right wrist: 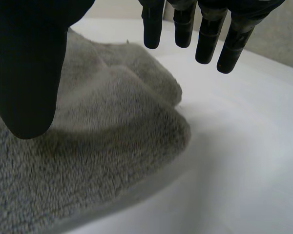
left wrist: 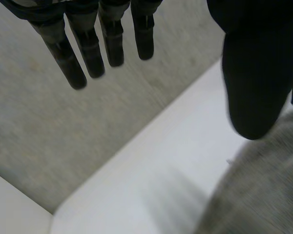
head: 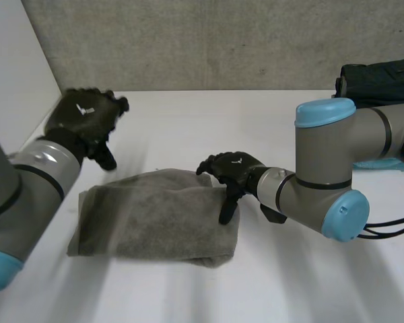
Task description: Fold the laundry.
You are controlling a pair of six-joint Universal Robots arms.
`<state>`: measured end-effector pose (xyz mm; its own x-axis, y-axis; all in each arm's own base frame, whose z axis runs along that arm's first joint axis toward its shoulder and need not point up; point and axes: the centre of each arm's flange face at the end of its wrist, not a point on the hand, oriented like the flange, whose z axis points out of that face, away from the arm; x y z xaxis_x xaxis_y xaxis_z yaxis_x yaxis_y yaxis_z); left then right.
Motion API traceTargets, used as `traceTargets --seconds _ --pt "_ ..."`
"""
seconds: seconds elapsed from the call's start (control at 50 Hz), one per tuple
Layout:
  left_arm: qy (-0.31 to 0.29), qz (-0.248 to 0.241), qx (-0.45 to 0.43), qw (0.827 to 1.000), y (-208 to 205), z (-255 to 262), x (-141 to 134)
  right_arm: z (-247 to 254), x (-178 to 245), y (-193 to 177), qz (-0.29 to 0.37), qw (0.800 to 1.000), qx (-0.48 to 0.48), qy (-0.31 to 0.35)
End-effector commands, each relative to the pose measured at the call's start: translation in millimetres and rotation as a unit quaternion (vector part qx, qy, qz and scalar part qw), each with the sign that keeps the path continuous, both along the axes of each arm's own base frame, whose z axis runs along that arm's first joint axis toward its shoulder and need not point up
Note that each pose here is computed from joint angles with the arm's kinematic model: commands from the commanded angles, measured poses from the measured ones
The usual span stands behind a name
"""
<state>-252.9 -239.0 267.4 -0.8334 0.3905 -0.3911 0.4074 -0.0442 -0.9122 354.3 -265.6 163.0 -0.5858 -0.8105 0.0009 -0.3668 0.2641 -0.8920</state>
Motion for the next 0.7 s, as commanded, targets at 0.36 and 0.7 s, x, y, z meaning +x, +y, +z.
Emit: traceTargets --seconds 0.36,0.7 --pt "-0.069 0.03 0.155 0.985 -41 -118 5 13 -17 15 -0.021 0.998 -0.062 0.017" --pt "-0.03 0.015 0.025 0.999 -25 -28 -2 11 -40 -8 -0.069 0.996 -0.045 0.015"
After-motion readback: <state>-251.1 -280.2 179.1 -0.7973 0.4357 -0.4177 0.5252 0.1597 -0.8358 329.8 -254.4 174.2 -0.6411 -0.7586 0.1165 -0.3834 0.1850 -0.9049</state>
